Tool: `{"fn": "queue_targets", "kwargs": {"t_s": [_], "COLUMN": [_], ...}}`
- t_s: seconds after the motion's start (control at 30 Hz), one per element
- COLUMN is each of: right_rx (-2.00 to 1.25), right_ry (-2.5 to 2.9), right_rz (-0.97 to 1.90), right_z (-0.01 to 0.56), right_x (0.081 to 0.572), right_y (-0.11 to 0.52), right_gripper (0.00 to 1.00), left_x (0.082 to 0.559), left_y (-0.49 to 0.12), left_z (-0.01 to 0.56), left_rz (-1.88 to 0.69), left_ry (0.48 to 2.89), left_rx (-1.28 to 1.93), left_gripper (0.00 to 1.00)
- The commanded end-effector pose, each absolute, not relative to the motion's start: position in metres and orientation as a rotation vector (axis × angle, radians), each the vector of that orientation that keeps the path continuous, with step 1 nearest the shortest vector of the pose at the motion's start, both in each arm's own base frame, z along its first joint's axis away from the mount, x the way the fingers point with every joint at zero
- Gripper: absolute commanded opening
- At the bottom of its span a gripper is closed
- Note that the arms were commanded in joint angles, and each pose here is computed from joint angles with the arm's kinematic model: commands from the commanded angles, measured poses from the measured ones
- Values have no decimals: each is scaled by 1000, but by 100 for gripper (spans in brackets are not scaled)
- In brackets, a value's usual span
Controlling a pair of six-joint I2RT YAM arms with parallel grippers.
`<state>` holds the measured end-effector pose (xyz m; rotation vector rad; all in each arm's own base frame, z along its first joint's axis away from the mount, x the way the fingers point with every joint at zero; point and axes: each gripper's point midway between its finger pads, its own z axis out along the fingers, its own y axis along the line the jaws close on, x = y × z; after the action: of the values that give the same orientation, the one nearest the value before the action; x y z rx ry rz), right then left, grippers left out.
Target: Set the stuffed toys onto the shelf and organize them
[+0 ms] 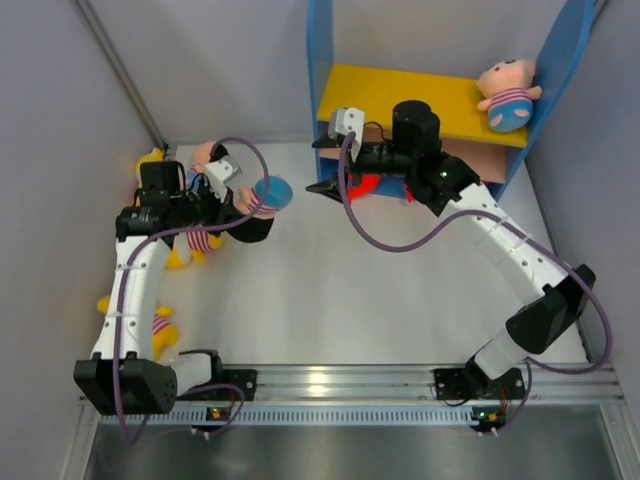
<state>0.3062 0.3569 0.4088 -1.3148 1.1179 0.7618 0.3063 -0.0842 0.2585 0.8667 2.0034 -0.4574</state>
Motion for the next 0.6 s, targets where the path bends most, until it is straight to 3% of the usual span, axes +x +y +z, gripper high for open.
{"fn": "queue_targets", "kwargs": {"t_s": [0.0,0.33,0.43,0.47,0.53,0.57], "right_rx": [-1417,-1456,-1464,-1464,-1477,-1492], "right_ry": [1033,1167,1186,1177,1161,1161], "right_rz": [842,958,1017,1021,1039,1050], "right_z": [402,359,353,355,357,356], "right_x": [284,300,296,295,290,285], "right_y": [383,422,429,431,432,432], "right_gripper": [87,83,65,50,35,21], "left_x": [286,280,279,280,278,279], "left_y": [-112,-115,-114,-113,-119,-118], "left_z": [302,297,297,296,295,294], "left_rz": [-601,-622,-616,-604,-607,-599], "left_ry": [1831,1844,1848,1854,1853,1857], "left_rx": [928,928,922,920,942,944], "left_gripper": [0,0,0,0,0,0]}}
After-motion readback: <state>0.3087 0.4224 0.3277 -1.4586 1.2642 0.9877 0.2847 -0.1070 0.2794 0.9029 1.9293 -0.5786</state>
